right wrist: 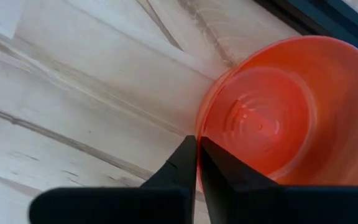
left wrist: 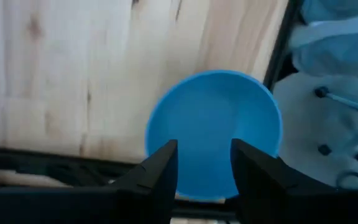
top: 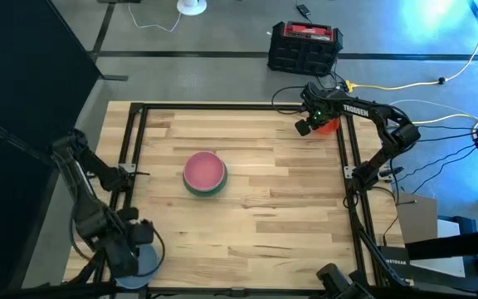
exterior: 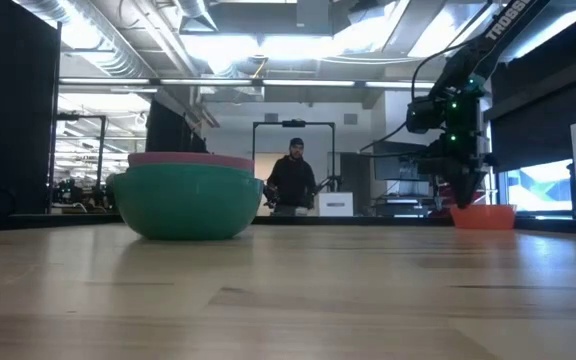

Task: Nest bowls inside each other
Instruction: Stack the blue bowl on top of the pink bowl

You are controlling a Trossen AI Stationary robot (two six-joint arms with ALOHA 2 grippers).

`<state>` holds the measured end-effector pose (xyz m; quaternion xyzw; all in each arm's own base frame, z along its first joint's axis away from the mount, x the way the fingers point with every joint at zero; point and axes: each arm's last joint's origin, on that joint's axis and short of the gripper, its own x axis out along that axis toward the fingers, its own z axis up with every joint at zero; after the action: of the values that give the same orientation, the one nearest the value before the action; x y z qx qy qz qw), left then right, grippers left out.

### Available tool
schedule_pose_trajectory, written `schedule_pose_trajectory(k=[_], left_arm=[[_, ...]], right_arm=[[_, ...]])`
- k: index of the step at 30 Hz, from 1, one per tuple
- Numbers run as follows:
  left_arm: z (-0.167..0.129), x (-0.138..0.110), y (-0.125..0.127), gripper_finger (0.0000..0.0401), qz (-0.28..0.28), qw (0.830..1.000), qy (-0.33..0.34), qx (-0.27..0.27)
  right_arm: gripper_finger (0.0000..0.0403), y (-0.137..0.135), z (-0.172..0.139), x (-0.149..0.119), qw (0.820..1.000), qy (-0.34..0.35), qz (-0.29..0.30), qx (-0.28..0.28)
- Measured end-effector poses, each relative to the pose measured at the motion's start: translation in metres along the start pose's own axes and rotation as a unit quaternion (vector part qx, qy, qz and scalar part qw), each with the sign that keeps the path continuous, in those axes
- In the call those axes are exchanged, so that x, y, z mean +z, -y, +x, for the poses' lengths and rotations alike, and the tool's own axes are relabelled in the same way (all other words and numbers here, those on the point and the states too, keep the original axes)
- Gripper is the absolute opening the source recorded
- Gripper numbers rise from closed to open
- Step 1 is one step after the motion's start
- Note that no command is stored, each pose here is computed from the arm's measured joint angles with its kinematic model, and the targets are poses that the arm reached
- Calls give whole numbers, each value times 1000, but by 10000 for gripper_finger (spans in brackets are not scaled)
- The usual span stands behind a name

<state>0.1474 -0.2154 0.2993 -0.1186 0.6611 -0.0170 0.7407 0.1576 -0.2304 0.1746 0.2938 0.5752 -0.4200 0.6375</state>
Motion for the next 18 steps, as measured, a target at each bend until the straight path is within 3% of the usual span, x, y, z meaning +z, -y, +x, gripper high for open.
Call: schedule_pose_trajectory(k=[11,18], left_arm=[[66,-4,14,213,10,995,-47,88],[74,-7,5,236,18,990,-64,127]], right_arm=[[0,-1,0,-1,1000,-5,-1,6],[0,-1,0,-2,1000,-10,-2,15]])
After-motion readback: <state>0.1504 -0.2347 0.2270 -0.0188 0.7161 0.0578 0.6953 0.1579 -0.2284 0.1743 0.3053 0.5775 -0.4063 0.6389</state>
